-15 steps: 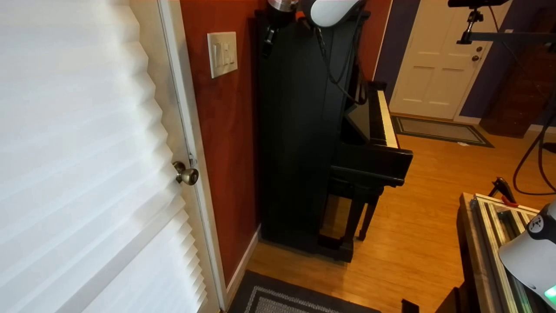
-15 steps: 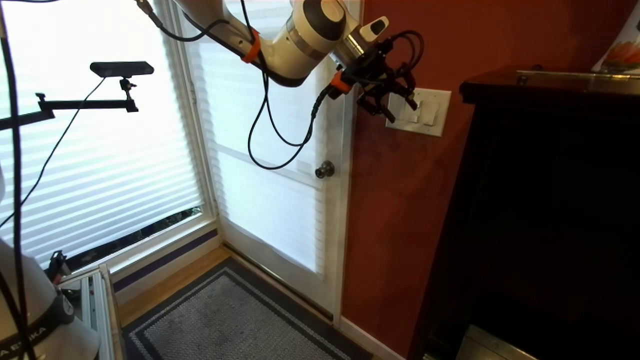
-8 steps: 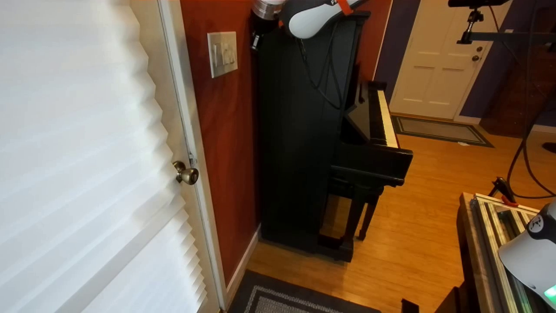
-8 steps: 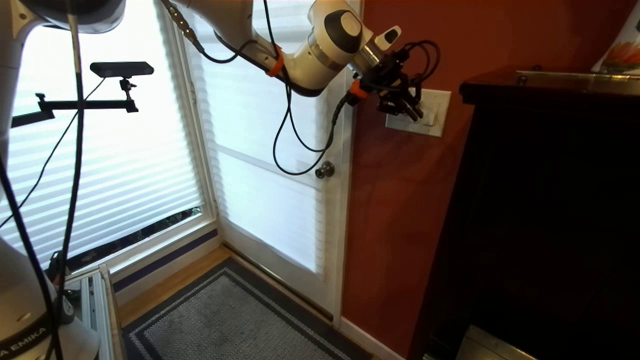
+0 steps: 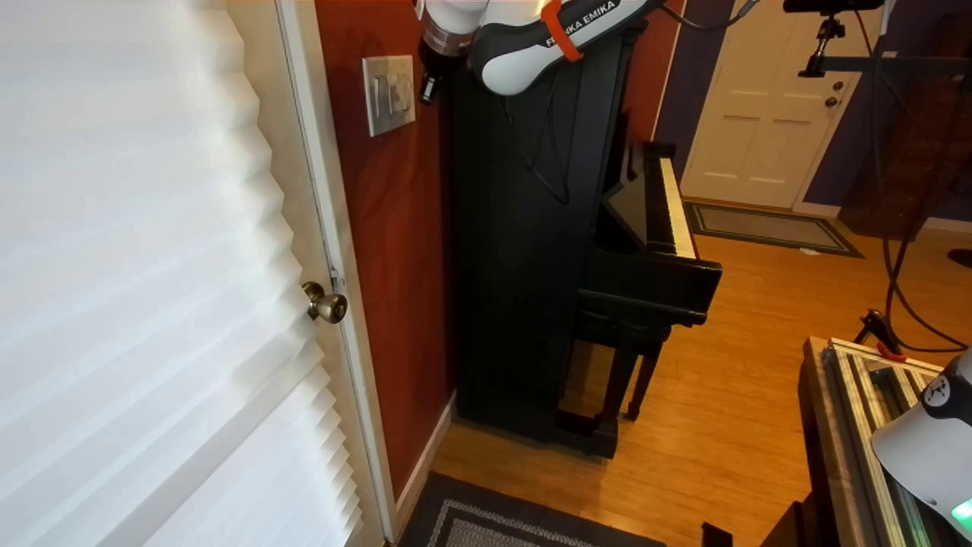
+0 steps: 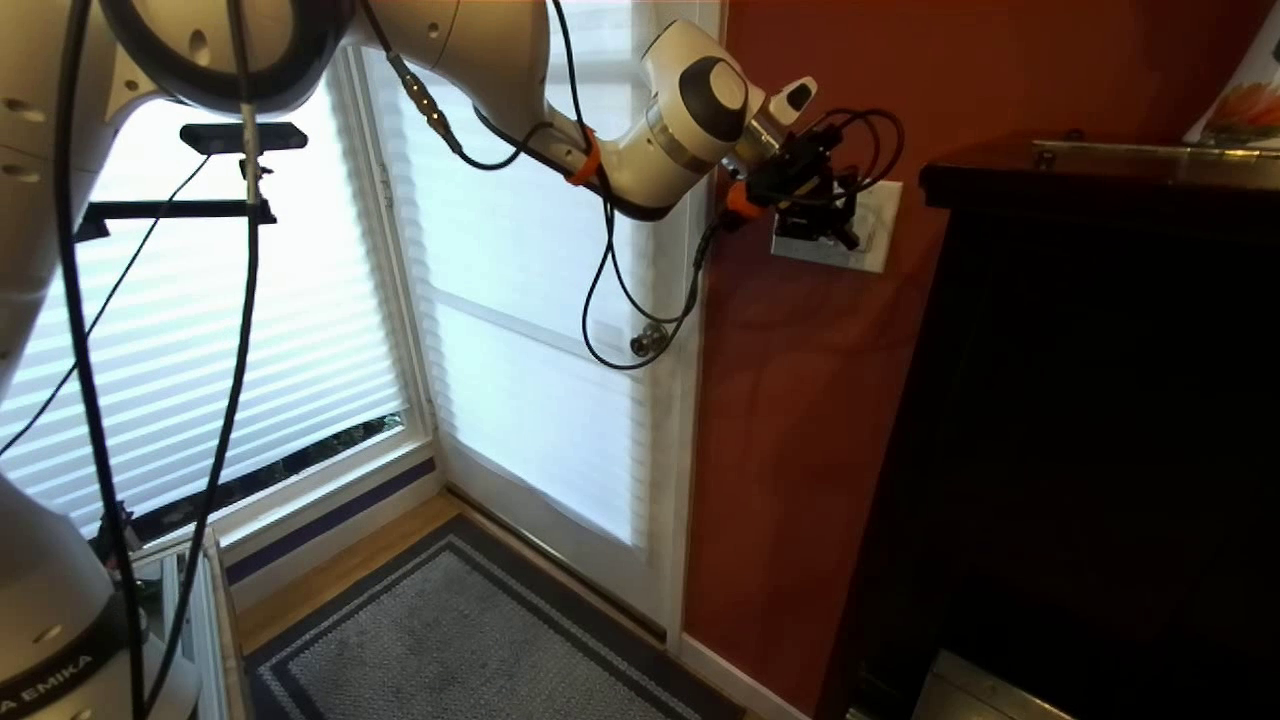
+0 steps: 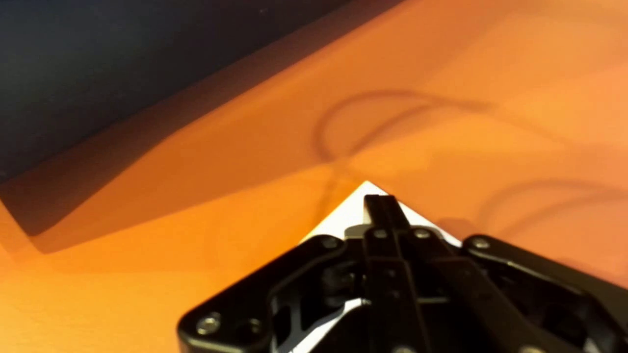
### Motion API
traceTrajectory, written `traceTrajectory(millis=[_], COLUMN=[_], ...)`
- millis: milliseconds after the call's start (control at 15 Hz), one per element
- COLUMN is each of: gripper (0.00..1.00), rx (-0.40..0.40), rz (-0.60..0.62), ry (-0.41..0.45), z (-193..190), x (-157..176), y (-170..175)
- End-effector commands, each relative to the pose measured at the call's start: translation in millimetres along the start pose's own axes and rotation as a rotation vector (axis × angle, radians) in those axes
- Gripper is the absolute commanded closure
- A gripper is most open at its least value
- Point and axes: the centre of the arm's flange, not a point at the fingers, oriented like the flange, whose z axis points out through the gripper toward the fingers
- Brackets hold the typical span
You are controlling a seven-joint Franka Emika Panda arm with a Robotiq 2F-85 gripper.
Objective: Push the far right light switch downwards
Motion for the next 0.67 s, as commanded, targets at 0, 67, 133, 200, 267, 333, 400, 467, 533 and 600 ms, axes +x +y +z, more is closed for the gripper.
traceTrajectory(millis=[0,67,133,200,267,333,400,467,533,600], gripper=[1.00,1.00,1.00,1.00,1.00,1.00,1.00,1.00,1.00,1.00], rx=[-0.010,-0.012,-0.008,-0.008,-0.004,-0.004,-0.003,-0.003,0.004,0.012], rz=[-0.010,-0.009,-0.003,-0.001,0.004,0.004,0.004,0.004,0.008,0.012], ry=[0.058,0.070,0.077,0.083,0.088,0.086,0.084,0.083,0.080,0.078], z=[16.5,17.2,17.6,17.5,17.6,17.6,17.9,19.0,19.9,20.6], x=[14.4,16.1,17.2,18.3,19.1,19.2,19.0,18.6,18.2,17.2], y=[3.4,4.3,4.5,5.0,5.1,5.1,5.3,5.4,5.4,4.8])
